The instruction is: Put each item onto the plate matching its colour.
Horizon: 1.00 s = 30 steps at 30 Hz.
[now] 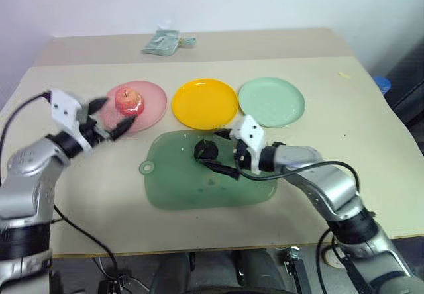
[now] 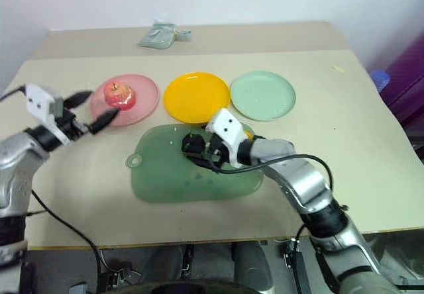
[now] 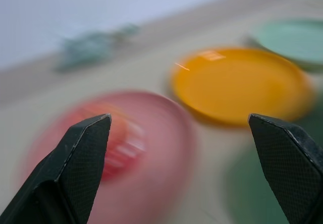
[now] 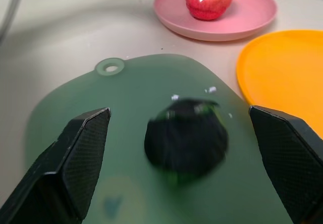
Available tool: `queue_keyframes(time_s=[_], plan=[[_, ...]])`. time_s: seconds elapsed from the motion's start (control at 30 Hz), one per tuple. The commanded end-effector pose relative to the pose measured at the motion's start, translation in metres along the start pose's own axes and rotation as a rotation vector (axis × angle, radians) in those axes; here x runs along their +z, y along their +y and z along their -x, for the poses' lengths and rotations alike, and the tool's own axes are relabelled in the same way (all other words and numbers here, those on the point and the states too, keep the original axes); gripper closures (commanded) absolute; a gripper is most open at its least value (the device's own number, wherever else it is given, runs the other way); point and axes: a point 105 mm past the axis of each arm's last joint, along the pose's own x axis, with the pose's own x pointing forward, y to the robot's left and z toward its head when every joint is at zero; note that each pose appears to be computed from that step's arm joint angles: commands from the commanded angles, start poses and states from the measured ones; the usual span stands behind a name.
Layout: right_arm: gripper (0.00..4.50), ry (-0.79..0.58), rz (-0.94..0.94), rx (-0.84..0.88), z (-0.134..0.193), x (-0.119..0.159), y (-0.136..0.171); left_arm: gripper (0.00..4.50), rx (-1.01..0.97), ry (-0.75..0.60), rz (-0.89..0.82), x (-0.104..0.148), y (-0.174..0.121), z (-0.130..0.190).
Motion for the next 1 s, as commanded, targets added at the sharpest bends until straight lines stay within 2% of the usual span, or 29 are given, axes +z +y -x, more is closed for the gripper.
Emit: queue_keyframes(time_s=[0.03,0.2,0.3,0.33,0.43,0.5,0.63,0.73,0.8,0.87,0.97,1.0], plan=[[0.0,0.037,0.014,-0.028,-0.01,-0.003,-0.005,0.06,-0.152,0.044,-0.013,0.0,-0.035,0.008],[0.0,0.09,-0.009,-0.016,-0.017,-0.015,-0.003,0.06,-0.201,0.115,-0.004,-0.017,-0.057,0.015],[0.85,0.024,0.002,-0.052,-0.016,0.003,-0.008,0.0,-0.199,0.097,0.03,-0.015,-0.06,0.015],[1.31,-0.012,0.013,-0.079,-0.014,0.013,-0.013,0.0,-0.204,0.093,0.039,-0.015,-0.062,0.015],[1.31,-0.083,0.0,-0.213,-0.001,0.035,-0.043,0.0,-0.234,0.094,0.05,-0.016,-0.071,0.012],[1.31,-0.084,-0.028,-0.341,0.012,0.04,-0.073,0.0,-0.263,0.089,0.057,-0.016,-0.079,0.01],[1.31,-0.014,-0.1,-0.583,0.039,0.023,-0.133,0.0,-0.294,0.064,0.071,-0.013,-0.088,0.001],[1.31,0.034,-0.146,-0.672,0.05,0.002,-0.162,0.0,-0.315,0.047,0.078,-0.014,-0.092,-0.005],[0.8,0.018,-0.117,-0.694,0.053,0.001,-0.171,0.0,-0.325,0.048,0.083,-0.02,-0.091,-0.006],[0.03,-0.021,-0.023,-0.672,0.055,0.012,-0.17,0.0,-0.329,0.051,0.087,-0.027,-0.09,-0.005],[0.03,-0.101,0.034,-0.551,0.06,0.028,-0.153,0.0,-0.331,0.048,0.086,-0.031,-0.091,-0.006],[0.03,-0.135,0.036,-0.464,0.064,0.033,-0.139,0.0,-0.33,0.047,0.087,-0.031,-0.091,-0.005]])
